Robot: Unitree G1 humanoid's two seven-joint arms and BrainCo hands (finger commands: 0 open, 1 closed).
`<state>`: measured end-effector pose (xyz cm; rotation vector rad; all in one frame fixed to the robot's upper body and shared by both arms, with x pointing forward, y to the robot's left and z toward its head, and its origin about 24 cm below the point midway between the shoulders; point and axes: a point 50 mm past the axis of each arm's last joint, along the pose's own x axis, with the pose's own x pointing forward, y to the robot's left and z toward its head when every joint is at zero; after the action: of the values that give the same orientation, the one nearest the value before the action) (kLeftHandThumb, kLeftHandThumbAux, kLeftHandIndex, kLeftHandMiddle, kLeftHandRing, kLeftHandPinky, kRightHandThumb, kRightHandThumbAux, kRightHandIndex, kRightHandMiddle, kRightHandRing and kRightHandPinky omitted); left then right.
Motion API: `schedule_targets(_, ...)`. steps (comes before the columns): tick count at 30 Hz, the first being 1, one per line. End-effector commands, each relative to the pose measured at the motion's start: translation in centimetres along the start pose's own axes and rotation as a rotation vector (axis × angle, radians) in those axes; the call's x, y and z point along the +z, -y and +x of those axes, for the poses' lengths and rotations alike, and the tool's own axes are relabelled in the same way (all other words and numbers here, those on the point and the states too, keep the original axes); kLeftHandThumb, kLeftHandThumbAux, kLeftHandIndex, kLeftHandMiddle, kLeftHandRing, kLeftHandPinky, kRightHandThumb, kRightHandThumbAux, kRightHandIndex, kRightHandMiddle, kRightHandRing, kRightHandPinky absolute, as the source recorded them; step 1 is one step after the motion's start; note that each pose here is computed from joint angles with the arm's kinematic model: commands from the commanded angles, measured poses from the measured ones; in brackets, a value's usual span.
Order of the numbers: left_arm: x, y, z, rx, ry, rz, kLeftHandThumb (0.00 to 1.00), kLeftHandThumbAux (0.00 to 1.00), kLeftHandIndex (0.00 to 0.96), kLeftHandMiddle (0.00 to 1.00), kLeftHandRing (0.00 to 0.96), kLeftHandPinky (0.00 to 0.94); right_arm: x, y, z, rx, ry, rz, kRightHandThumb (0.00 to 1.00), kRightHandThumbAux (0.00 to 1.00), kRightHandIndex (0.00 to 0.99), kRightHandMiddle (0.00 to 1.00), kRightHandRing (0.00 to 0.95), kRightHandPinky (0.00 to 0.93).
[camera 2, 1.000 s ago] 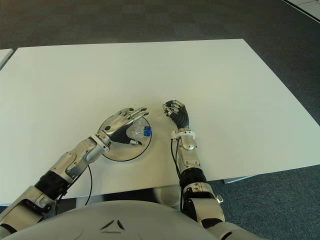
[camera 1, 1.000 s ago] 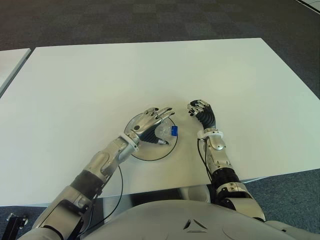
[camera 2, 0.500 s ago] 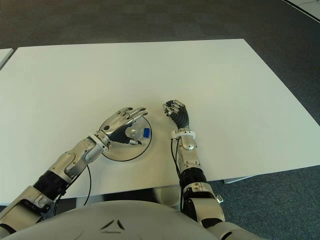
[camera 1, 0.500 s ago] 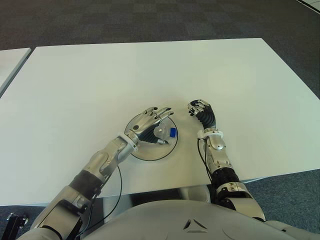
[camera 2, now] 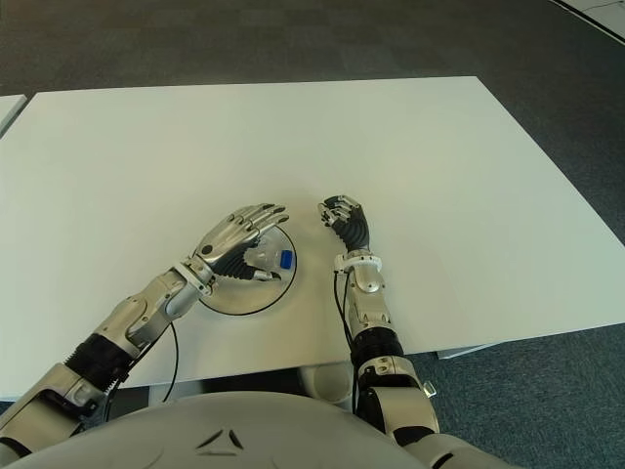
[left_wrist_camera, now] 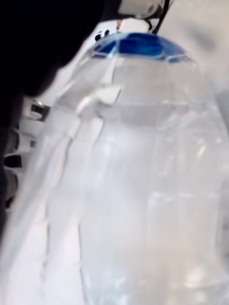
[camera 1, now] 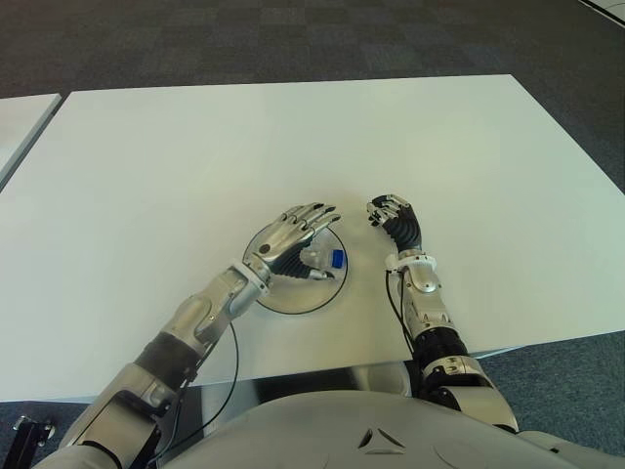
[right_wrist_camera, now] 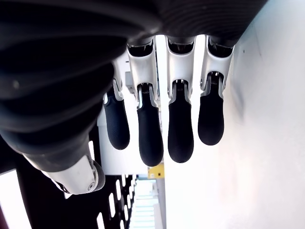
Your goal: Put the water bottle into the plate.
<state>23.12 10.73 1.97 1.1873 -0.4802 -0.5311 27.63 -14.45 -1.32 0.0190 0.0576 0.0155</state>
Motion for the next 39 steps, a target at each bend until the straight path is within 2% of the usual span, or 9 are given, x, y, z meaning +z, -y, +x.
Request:
schedule_targets(1,-0.3,0.4,-0.4,0.018,-0.018,0.017,0.069,0.406,0.0,0.0,0.0,0.0,-0.7,-0.1,-0.3,0.009,-0.039,0.015,0.707,0.729,0.429,0.545,0.559,0.57)
schedule_targets(15,-0.3,0.4,-0.4,0.095,-0.032,0.113,0.108,0.325,0.0,0.0,0.0,0.0,-0.6,0.0,-0.3,0.016,-0.031,0.008,0.706,0.73,0.429,0.556,0.569,0.577)
schedule_targets(27,-0.2,0.1,-0.5,0.147,-0.04,0.128,0.135,0.285,0.0,0.0,0.0,0.0,-0.7,0.0,-0.2,-0.001,-0.044,-0.001,0.706,0.73,0.428,0.544,0.552,0.542)
schedule_targets(33,-0.3,-0.1,-0.6,0.193,-0.066,0.114,0.092,0.309,0.0,0.0,0.0,0.0,-0.6,0.0,-0.2,-0.008,-0.044,0.005,0.707,0.73,0.428,0.546,0.557,0.563)
schedule_targets(36,-0.4,-0.2,-0.7,0.212,-0.079,0.082,0.061,0.327,0.0,0.0,0.0,0.0,-0.6,0.0,-0.2,-0.009,-0.044,0.003,0.707,0.73,0.428,0.55,0.562,0.563)
schedule_targets(39,-0.7,-0.6,-1.1,0.278,-0.099,0.005,0.044,0.339,0.0,0.0,0.0,0.0,-0.6,0.0,-0.2,-0.009,-0.044,0.002,0.707,0.73,0.428,0.553,0.563,0.562)
